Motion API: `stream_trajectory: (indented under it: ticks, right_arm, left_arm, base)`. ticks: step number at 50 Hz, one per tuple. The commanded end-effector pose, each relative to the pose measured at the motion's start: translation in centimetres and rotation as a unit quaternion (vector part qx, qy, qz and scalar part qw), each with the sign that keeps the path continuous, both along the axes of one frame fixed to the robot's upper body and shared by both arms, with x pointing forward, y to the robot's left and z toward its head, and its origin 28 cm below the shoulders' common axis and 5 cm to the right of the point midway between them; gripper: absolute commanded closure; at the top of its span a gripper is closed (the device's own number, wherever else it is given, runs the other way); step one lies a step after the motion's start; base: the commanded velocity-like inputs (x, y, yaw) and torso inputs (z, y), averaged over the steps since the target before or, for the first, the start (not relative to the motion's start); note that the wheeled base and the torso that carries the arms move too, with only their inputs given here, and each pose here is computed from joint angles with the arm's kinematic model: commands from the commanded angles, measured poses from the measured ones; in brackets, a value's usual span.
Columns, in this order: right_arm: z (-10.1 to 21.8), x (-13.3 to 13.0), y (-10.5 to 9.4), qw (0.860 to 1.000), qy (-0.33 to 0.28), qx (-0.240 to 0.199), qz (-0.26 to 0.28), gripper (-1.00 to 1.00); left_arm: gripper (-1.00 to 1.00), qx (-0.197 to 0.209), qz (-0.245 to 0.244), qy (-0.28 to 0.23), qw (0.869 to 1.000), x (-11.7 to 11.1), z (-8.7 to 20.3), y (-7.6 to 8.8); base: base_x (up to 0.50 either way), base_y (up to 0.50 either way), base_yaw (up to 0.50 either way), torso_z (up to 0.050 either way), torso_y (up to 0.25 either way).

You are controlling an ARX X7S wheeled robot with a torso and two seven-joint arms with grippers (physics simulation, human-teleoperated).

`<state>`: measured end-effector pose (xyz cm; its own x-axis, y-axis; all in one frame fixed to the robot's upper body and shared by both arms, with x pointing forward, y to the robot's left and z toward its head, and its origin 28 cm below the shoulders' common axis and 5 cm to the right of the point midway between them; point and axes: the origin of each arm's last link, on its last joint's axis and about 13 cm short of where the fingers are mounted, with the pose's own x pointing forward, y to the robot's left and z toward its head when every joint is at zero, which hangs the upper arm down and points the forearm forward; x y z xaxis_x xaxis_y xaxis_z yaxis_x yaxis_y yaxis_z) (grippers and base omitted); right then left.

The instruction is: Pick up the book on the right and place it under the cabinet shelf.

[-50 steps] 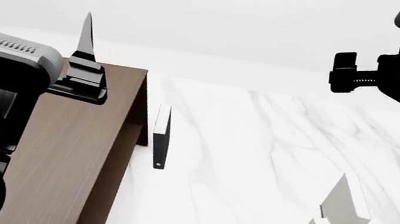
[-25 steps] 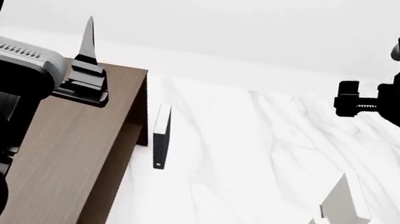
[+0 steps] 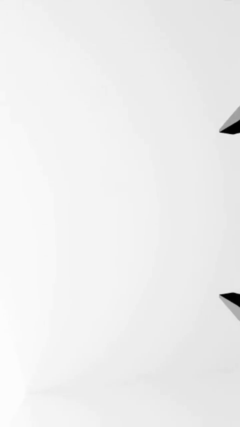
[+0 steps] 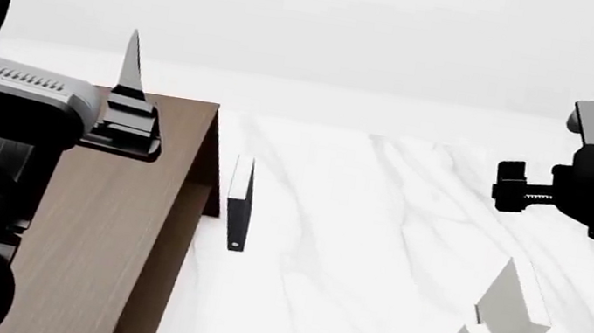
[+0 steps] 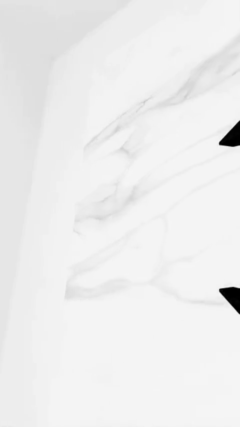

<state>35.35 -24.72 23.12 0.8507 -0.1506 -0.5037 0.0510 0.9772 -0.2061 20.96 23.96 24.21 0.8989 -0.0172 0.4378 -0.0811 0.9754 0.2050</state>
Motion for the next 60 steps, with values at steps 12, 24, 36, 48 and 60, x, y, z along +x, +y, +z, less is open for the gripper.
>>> stream_trajectory:
  ticks: [12,24,36,48,60]
  right_arm:
    - [-3.0,-0.5,-0.6,0.999,0.037,0.001,-0.002,-1.00]
    - [-4.0,-0.9,-1.0,0.999,0.048,0.001,-0.005,-1.00]
    - [-4.4,-1.4,-1.0,0.998,0.058,0.020,0.000,-1.00]
    - [-5.1,-2.2,-1.2,0.997,0.066,0.025,0.004,-1.00]
    - [-7.3,-2.2,-1.4,0.996,0.080,0.030,-0.002,-1.00]
  left_arm:
    - [-1.00,-0.001,0.001,0.007,1.000,0.2,-0.5,0.1]
    - [-1.00,0.001,0.001,0.010,1.000,0.4,-0.5,0.0]
    - [-1.00,0.003,0.002,0.012,1.000,0.5,-0.5,0.1]
    - [-1.00,0.003,0.002,0.013,1.000,0.7,-0.5,0.0]
    - [-1.00,0.002,0.001,0.016,1.000,0.9,-0.9,0.1]
  base:
    - [0.00,0.00,0.00,0.000,0.000]
    - [0.00,0.00,0.00,0.000,0.000]
    - [0.00,0.00,0.00,0.000,0.000]
    - [0.00,0.00,0.00,0.000,0.000]
    - [0.00,0.00,0.00,0.000,0.000]
